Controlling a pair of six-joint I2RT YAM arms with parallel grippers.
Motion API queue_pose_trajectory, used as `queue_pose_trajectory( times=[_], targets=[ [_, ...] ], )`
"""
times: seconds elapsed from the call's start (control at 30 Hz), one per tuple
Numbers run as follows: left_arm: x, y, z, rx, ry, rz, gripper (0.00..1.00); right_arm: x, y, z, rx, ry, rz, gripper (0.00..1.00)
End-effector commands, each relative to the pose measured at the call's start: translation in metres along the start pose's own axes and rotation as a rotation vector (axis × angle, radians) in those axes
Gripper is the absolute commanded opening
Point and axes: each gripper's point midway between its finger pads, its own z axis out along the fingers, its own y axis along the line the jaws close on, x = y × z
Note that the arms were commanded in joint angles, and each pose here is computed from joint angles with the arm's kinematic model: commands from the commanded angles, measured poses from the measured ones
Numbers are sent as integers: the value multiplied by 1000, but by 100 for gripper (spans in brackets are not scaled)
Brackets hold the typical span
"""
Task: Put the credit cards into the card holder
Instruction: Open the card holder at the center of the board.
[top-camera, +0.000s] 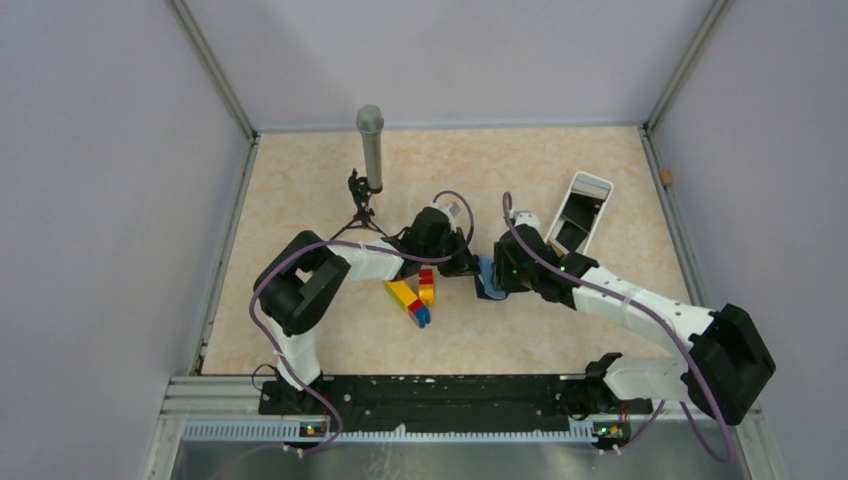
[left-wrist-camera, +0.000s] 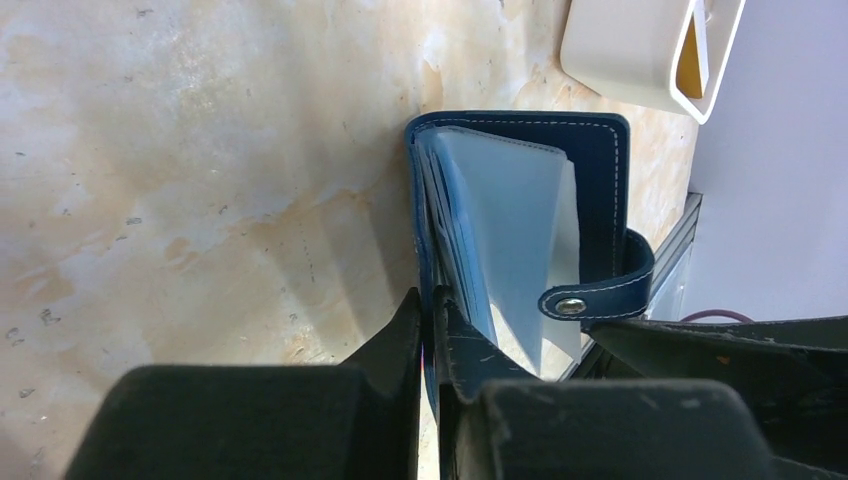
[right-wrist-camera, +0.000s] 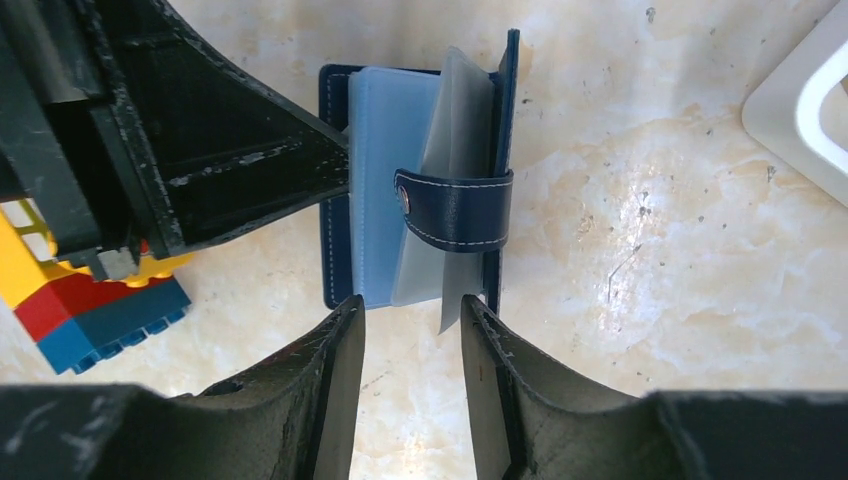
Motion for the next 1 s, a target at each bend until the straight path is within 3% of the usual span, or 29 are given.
queue_pose_trajectory(
  times=[0.0, 0.3, 0.5, 0.8, 0.97],
  targets=[
    [-13, -16, -2, 28, -36, 47, 5, -11, 1, 3, 12, -22, -19, 41],
    [-13, -19, -4, 32, -34, 55, 2, -8, 5, 12, -1, -13, -16, 46],
    [-15, -19, -10, 17, -47, 67, 3, 0, -33, 19, 208, 7, -15, 35],
    [-25, -24, -40, -54, -97, 128, 37, 12, -64, 21, 226, 37, 88, 32],
    [-33, -33, -49, -60, -119, 156, 49, 19, -67, 30, 175, 62, 145, 33]
  ],
)
